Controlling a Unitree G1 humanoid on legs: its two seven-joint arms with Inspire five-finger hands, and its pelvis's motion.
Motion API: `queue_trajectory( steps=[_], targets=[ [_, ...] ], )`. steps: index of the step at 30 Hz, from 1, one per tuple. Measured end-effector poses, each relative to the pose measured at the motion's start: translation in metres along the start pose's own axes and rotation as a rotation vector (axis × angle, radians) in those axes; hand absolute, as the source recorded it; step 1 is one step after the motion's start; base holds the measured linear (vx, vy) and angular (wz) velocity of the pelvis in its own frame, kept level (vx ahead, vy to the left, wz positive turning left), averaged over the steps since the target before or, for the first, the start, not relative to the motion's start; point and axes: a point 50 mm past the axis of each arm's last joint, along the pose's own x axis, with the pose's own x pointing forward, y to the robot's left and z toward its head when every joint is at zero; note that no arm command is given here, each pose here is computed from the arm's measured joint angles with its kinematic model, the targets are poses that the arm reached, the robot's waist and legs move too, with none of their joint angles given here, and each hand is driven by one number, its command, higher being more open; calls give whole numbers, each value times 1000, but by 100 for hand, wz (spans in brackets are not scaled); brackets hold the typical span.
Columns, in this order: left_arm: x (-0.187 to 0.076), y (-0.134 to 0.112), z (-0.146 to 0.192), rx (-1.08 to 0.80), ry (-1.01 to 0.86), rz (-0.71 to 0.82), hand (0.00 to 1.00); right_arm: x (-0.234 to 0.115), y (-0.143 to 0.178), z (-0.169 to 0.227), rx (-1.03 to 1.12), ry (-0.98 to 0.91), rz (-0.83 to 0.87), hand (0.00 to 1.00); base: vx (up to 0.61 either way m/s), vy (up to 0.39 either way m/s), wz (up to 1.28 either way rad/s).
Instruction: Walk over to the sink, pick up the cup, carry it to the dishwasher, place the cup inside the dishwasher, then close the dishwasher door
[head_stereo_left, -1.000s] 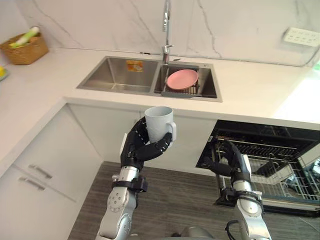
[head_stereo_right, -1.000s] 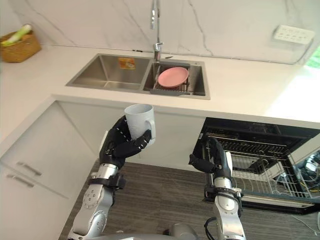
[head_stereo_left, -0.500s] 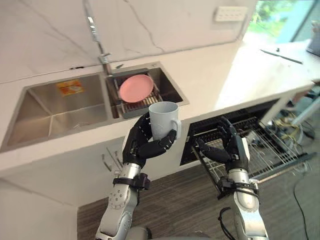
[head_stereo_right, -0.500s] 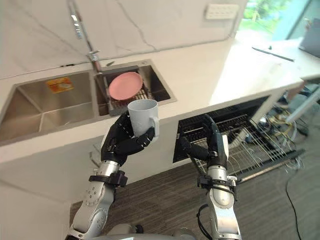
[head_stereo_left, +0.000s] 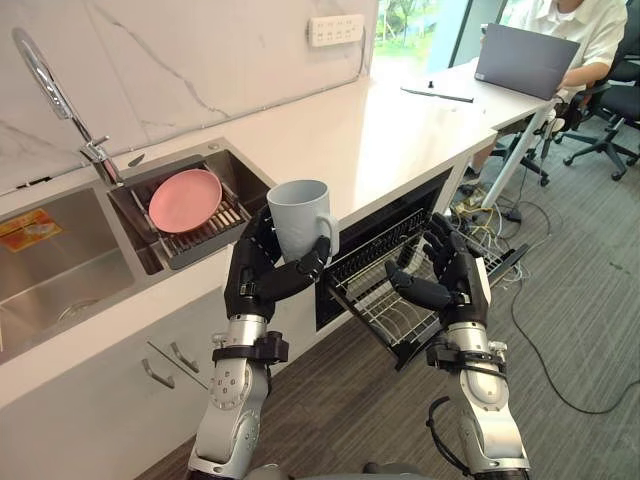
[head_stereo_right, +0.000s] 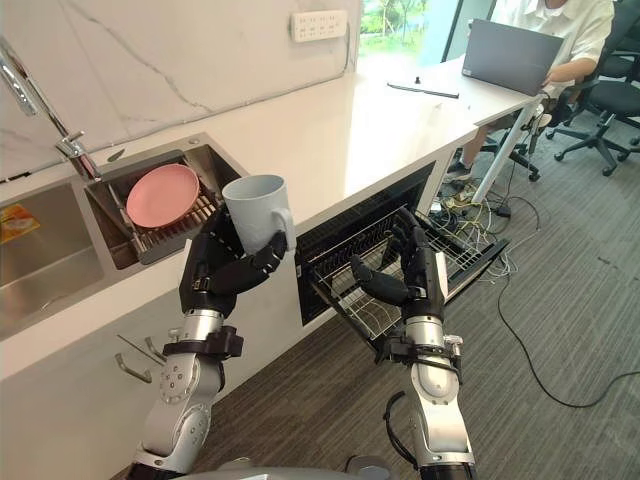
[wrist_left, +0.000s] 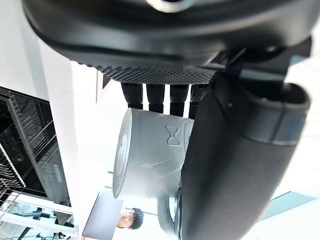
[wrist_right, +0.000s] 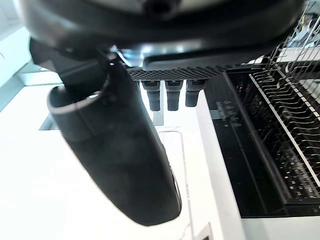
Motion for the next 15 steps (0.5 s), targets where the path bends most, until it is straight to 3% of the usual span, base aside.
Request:
queue_trajectory(
  steps=[7,15],
  targets=[
    [4,3,4,-7,-31,35,30,4,-2,16,108,-75,29,90,58,33,-63],
    [29,-6,20,44,-121,-42,30,8,15,26,221,-114,155,90,70,49,-31]
  ],
)
